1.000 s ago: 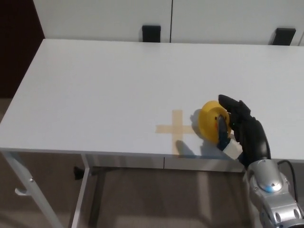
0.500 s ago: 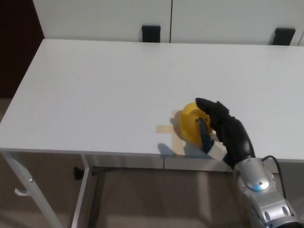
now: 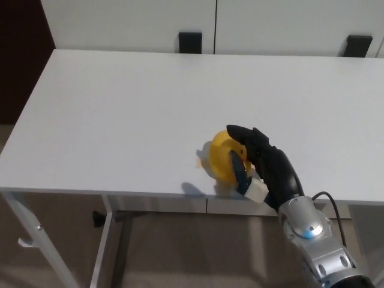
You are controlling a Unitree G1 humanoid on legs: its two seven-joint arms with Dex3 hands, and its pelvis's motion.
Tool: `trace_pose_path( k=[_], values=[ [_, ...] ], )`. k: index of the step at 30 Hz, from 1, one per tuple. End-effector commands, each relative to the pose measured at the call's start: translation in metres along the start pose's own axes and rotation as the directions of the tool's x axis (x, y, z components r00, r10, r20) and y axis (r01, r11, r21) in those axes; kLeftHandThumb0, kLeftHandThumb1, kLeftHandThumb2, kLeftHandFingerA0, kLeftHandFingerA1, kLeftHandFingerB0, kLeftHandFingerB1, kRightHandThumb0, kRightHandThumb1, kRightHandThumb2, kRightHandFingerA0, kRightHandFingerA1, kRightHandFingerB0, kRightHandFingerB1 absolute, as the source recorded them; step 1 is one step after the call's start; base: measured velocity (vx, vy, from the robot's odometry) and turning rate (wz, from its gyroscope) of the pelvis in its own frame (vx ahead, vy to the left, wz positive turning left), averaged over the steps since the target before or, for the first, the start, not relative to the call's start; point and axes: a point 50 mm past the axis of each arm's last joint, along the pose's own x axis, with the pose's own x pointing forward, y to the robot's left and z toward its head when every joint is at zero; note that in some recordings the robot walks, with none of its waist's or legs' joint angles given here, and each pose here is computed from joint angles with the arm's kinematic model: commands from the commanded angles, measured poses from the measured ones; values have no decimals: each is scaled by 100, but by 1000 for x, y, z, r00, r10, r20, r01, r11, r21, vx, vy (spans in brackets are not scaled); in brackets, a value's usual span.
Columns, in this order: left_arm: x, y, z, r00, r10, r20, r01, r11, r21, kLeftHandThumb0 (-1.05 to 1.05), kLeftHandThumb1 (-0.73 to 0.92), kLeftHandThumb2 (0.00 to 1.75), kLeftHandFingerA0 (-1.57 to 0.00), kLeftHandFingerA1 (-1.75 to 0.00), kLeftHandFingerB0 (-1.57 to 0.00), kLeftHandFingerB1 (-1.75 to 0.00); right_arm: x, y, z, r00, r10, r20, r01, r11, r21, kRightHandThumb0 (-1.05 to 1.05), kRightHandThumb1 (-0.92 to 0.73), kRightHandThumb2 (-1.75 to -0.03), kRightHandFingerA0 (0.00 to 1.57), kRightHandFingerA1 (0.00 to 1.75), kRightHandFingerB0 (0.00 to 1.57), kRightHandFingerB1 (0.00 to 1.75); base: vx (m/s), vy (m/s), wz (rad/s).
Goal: The robot uses its right hand to push the yellow duck toy to the center of the white desk.
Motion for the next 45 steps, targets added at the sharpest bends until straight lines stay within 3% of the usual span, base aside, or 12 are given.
trace_pose_path(
  k=[1,2,3,7,8,20,26,29,30,33,41,45],
  values=[
    [0,5,5,999,5,43,-5,1000,4,-6,65,72,-85,-60,-78,-58,-4,12,-14,994,60,-88,-61,998,-1,-37,-46,-112,2,54,0,51,0,0,0],
    [0,5,6,999,3,47,-3,1000,3,-7,63,74,-86,-60,-80,-59,-3,9,-14,995,47,-92,-48,999,-16,-85,-74,-120,0,55,8,44,0,0,0],
    [0,5,6,999,3,49,-3,1000,5,-7,64,70,-86,-60,-82,-59,-3,6,-14,995,20,-98,-24,999,-33,-105,-87,-126,0,20,7,2,0,0,0],
    [0,4,6,999,4,51,-3,1000,-13,-6,64,72,-86,-61,-81,-59,-5,-6,-13,994,-78,-73,67,987,-143,-105,-88,-126,0,20,0,8,0,0,0],
    [0,4,6,999,3,51,-2,1000,-16,-6,63,74,-85,-61,-81,-60,-6,-13,-12,989,-139,-57,122,963,-241,-98,-92,-83,0,0,0,0,0,0,0],
    [1,-1,9,999,-13,51,14,1000,-13,-9,65,70,-86,-61,-83,-60,-35,-107,28,842,-442,311,540,690,-481,-105,-92,-72,0,0,0,0,0,0,0],
    [1,1,8,999,-10,46,11,1000,-17,-10,64,68,-87,-62,-84,-60,-78,-164,68,741,-479,471,654,674,-343,-99,-77,-105,0,0,0,0,0,0,0],
    [1,3,8,999,-2,47,4,1000,-28,-6,63,74,-90,-63,-84,-60,-97,-192,73,727,-515,455,676,654,-340,-99,-92,-83,0,0,0,0,0,0,0],
    [1,4,8,999,1,45,0,999,-33,-8,65,70,-87,-61,-81,-59,-112,-211,70,716,-549,430,693,630,-350,-104,-87,-127,0,19,0,12,0,0,0],
    [1,4,7,999,1,45,1,1000,-29,-9,63,70,-84,-60,-79,-59,-137,-234,63,699,-599,390,715,596,-365,-105,-90,-127,0,20,0,12,0,0,0],
    [0,7,6,999,6,43,-4,1000,-28,-7,64,72,-86,-61,-83,-61,-221,-281,2,653,-732,196,733,545,-407,-105,-85,-116,0,24,0,15,0,0,0],
    [1,7,7,999,11,39,-9,999,-35,-11,64,70,-87,-61,-83,-61,-272,-292,-44,532,-847,10,787,490,-375,-76,-61,-99,1,55,0,38,0,0,-2]
  ],
)
